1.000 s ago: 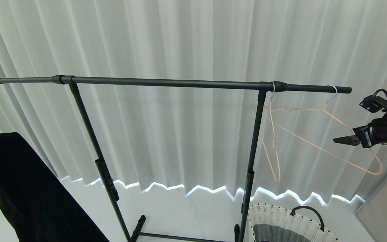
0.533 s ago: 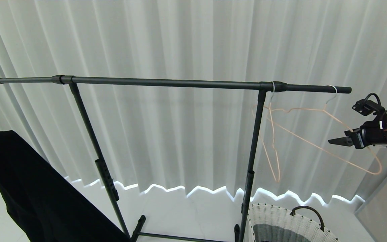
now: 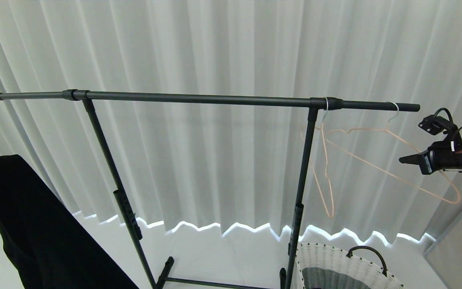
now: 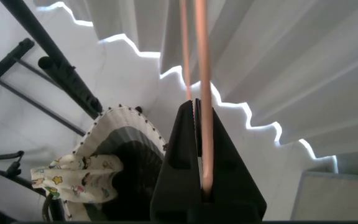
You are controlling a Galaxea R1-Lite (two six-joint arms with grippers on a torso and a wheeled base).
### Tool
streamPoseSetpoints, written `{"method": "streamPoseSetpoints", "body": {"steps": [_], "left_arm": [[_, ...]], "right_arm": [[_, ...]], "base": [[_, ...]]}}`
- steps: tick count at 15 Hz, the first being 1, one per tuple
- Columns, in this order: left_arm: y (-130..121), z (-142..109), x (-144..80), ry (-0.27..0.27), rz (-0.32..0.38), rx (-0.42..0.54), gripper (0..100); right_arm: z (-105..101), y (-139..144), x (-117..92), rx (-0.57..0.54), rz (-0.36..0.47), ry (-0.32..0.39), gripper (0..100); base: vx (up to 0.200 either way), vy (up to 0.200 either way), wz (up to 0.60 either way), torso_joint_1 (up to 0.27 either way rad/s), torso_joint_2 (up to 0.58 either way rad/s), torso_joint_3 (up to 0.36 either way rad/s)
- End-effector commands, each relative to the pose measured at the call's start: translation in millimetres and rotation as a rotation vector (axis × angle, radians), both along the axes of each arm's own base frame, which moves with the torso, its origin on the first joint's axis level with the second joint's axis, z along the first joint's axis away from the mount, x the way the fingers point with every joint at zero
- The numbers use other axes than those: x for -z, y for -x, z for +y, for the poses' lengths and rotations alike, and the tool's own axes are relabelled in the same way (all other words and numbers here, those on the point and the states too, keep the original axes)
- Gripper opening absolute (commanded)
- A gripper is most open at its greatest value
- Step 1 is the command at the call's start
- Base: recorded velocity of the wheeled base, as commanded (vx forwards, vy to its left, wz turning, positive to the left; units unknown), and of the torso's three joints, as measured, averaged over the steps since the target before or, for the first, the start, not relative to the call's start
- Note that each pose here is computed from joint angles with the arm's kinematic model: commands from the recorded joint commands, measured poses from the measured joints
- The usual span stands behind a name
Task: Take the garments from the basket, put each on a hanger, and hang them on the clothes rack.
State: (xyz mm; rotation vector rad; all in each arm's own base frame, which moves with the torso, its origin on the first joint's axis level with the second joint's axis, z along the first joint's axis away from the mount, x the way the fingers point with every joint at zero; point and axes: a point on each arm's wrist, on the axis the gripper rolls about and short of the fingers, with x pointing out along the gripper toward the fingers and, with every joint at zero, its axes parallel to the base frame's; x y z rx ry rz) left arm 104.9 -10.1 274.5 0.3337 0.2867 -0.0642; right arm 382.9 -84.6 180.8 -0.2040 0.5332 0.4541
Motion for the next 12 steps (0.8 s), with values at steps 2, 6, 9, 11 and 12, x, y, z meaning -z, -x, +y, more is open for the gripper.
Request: {"method": "streamPoseSetpoints", "body": {"steps": [2, 6, 9, 11, 12], "left_arm": [[-0.9, -0.1, 1.5, 0.000, 0.007, 0.000, 0], [-0.2, 0.3, 1.6, 0.005, 0.006, -0.005, 0], [0.7, 0.8, 5.0, 0.007, 0.015, -0.012, 0], [-1.8, 4.1, 14.7, 0.001, 0.053, -0.048, 0], [-1.9, 4.7, 15.9, 0.000, 0.057, -0.055, 0]], "right_arm": [[0.5, 9.2, -18.1, 0.012, -0.040, 0.000, 0], [4.9, 25.9, -45.3, 0.052, -0.078, -0.054, 0], [9.1, 46.6, -63.9, 0.070, -0.110, -0.062, 0], [14.3, 69.7, -68.6, 0.111, -0.100, -0.049, 0], [15.4, 76.3, -68.8, 0.139, -0.094, -0.033, 0]], "base": [[0.000, 0.000, 0.00, 0.000, 0.00, 0.000], [0.000, 0.000, 0.00, 0.000, 0.00, 0.000], [0.000, 0.000, 0.00, 0.000, 0.00, 0.000], [0.000, 0.000, 0.00, 0.000, 0.00, 0.000], [0.000, 0.000, 0.00, 0.000, 0.00, 0.000]]}}
